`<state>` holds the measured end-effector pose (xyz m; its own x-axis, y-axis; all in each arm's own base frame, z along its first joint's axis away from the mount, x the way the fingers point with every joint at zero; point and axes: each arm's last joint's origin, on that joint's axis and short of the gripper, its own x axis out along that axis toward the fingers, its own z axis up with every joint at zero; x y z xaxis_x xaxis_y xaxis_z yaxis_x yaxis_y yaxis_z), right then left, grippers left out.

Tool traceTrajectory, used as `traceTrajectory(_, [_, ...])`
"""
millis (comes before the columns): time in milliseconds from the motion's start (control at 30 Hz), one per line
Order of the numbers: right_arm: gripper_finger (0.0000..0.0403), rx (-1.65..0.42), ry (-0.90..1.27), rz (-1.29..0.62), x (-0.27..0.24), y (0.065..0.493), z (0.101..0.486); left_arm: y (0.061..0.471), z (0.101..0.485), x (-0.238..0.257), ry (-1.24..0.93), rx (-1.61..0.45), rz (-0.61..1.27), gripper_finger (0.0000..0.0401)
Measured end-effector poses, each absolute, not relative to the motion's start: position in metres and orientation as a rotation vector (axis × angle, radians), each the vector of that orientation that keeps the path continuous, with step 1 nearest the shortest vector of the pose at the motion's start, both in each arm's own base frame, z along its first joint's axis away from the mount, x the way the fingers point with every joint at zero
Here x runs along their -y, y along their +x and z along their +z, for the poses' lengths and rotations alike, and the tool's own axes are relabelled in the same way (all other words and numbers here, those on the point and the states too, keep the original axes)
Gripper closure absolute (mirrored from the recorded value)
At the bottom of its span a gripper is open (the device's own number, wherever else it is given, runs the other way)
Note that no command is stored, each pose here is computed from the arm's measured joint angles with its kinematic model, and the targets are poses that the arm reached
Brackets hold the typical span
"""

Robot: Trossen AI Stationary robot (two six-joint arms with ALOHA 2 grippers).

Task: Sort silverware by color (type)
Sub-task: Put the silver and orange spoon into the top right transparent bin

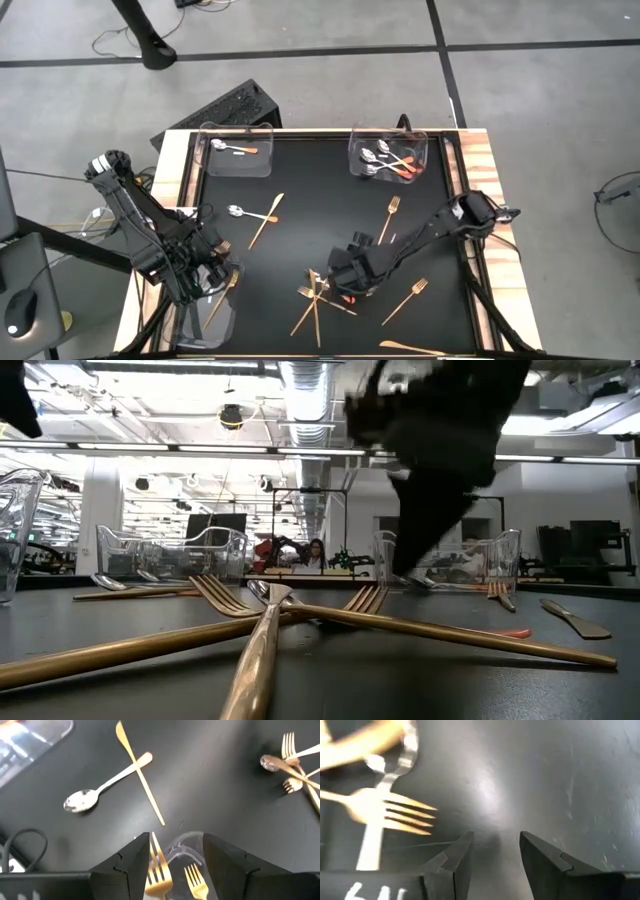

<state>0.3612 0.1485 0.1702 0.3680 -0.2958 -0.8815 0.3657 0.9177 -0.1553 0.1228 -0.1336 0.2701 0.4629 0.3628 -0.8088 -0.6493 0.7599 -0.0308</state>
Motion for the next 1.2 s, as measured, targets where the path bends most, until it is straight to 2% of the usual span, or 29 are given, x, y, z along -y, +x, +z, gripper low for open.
traceTrajectory(267, [0.0223,-0.885,0.078,-0.202,-0.177,0.384,0.191,0.124,0.271,0.133,-0.312,-0.842,0.628,0.0234])
traceTrajectory(367, [0.0223,-0.901,0.093,-0.129,-0.18,0.387,0.186,0.124,0.271,0.133,-0.315,-0.841,0.626,0.0234])
traceTrajectory(633, [0.0223,-0.951,0.108,-0.087,-0.18,0.385,0.184,0.124,0.271,0.133,-0.314,-0.833,0.625,0.0234])
traceTrajectory(900, [0.0224,-1.055,0.128,-0.027,-0.183,0.398,0.136,0.125,0.271,0.133,-0.315,-0.829,0.624,0.0234])
traceTrajectory(1033, [0.0239,-1.088,0.182,0.002,-0.177,0.402,0.135,0.125,0.271,0.133,-0.315,-0.828,0.624,0.0234])
traceTrajectory(1200, [0.0289,-1.146,0.145,-0.075,-0.164,0.396,0.14,0.125,0.271,0.133,-0.315,-0.828,0.625,0.0234])
